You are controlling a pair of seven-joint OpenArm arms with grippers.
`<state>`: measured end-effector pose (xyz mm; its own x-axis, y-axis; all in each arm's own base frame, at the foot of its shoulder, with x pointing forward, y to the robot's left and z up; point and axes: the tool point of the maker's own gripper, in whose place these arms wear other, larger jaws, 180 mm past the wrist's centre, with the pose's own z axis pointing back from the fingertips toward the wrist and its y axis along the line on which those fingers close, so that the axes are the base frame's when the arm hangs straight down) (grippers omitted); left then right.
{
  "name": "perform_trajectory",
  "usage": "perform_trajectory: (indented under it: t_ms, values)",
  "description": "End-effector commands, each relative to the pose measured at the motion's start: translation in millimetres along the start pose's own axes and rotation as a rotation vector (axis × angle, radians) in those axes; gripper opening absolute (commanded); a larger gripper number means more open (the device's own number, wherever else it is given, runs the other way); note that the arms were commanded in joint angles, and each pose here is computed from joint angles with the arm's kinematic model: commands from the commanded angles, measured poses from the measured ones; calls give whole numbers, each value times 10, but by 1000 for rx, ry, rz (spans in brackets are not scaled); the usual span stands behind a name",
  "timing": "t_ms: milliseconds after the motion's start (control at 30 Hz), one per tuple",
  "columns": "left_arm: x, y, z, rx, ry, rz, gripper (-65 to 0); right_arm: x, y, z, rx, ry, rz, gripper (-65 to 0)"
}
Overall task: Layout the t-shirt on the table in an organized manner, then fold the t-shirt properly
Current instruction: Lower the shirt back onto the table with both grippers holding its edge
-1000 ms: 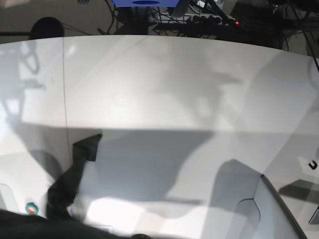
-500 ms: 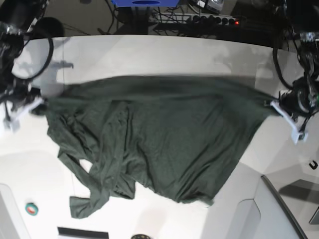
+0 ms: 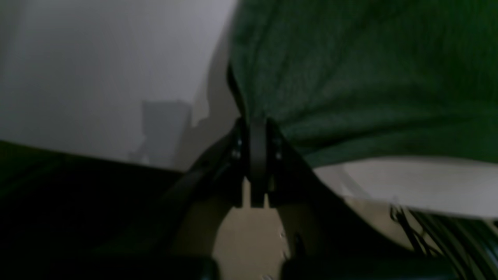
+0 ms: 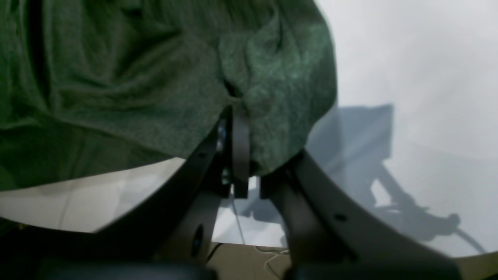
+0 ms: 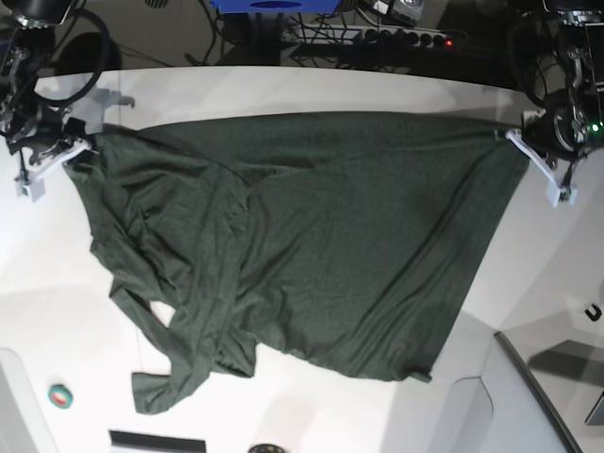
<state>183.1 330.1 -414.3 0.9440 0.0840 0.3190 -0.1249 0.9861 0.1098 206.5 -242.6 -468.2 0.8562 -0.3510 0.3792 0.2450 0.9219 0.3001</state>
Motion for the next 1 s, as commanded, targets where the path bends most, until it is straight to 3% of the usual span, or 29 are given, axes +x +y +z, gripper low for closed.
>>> perform_trajectory:
  t_ms: [0, 200, 333, 733, 967]
  values:
    - [85, 61, 47, 17, -27, -4, -650, 91, -32, 19, -1, -28, -1, -647]
    - [-64, 40, 22, 12, 3, -3, -650, -88, -329, 1, -38, 1, -112, -647]
    - [-222, 90, -86, 14, 60, 23, -650, -8, -485, 72, -69, -29, -112, -647]
    - [-556, 186, -305, 21, 101, 66, -650, -130, -503, -9, -63, 11, -133, -645]
    - [-653, 20, -358, -9, 116, 42, -650, -144, -495, -6, -61, 12, -139, -641]
